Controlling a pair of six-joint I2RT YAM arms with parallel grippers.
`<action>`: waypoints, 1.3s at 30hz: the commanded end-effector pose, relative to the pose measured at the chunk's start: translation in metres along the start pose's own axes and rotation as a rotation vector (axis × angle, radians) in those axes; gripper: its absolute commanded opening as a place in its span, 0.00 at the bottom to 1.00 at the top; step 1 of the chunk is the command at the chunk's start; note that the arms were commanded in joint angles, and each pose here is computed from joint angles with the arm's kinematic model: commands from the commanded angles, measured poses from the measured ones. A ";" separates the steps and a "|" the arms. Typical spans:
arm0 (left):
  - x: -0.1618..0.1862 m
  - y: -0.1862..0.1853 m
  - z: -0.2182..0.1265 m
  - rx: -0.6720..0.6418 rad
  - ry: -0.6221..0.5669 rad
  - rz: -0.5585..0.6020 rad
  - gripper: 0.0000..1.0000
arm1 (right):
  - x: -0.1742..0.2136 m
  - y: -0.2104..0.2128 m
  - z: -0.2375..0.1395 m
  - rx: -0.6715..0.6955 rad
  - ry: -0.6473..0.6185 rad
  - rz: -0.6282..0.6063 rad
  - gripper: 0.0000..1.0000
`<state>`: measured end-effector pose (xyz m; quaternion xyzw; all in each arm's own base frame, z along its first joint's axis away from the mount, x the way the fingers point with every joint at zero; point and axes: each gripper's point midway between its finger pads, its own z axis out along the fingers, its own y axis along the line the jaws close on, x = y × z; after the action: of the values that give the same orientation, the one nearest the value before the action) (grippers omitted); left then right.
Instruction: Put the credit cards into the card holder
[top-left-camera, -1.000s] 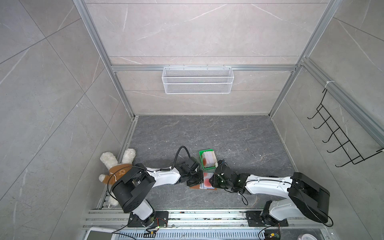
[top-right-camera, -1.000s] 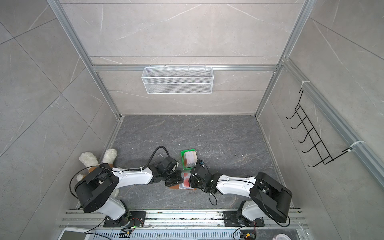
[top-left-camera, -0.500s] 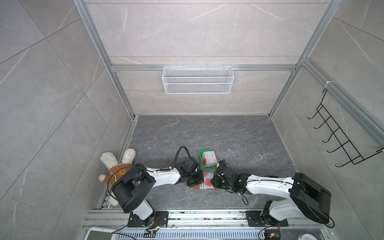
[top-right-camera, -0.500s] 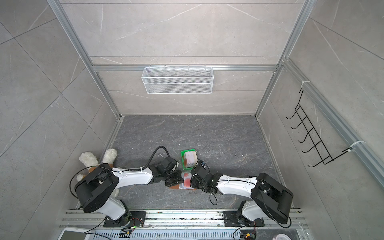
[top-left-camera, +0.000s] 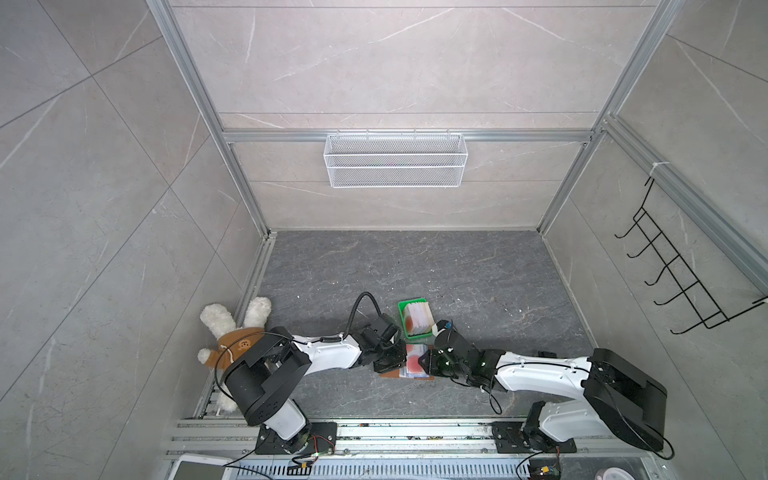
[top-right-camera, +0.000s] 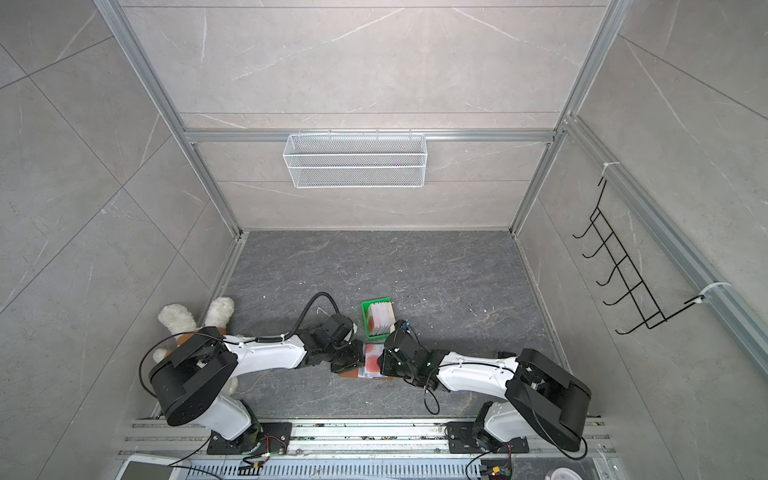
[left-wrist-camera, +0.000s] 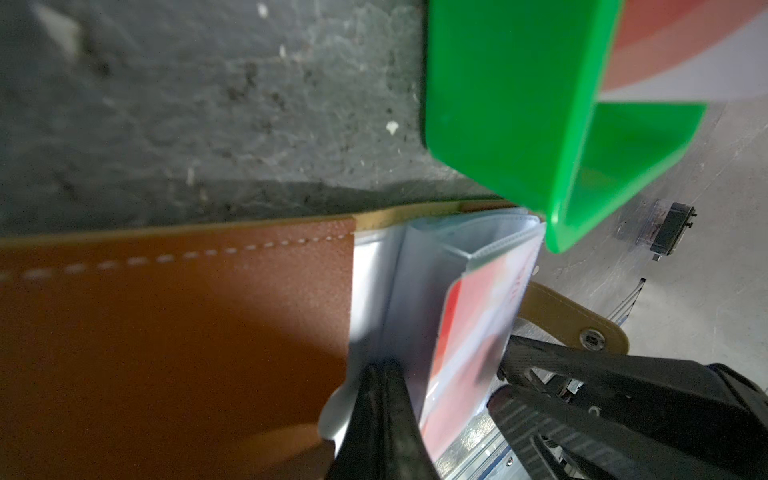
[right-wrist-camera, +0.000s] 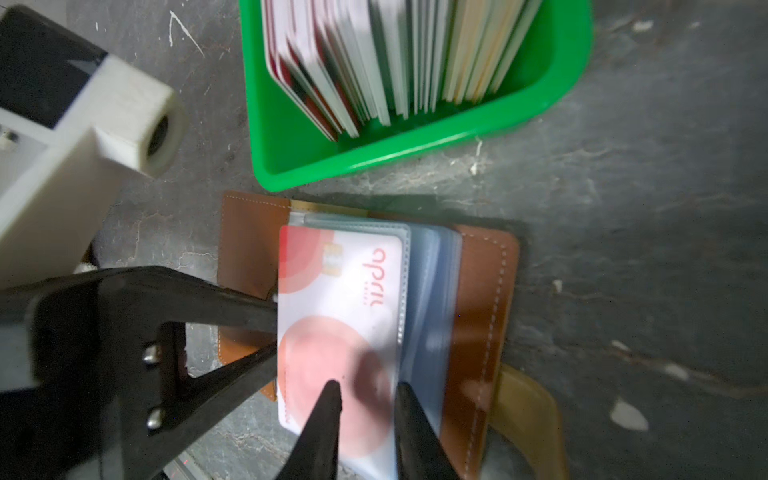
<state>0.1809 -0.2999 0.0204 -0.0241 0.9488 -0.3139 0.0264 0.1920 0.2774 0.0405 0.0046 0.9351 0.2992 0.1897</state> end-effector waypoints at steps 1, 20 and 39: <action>0.004 0.004 0.003 -0.017 0.010 0.006 0.00 | -0.010 0.027 -0.008 -0.104 -0.030 -0.040 0.26; 0.002 0.001 0.002 -0.015 0.008 0.009 0.00 | -0.009 0.058 -0.013 -0.062 -0.033 -0.172 0.28; -0.002 0.004 -0.014 0.089 -0.037 -0.040 0.00 | 0.011 0.077 0.004 -0.097 0.066 -0.227 0.34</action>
<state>0.1802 -0.2882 0.0209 -0.0395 0.9407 -0.3349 0.0372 0.1806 0.3317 0.0730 -0.0930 0.9238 0.3128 0.2003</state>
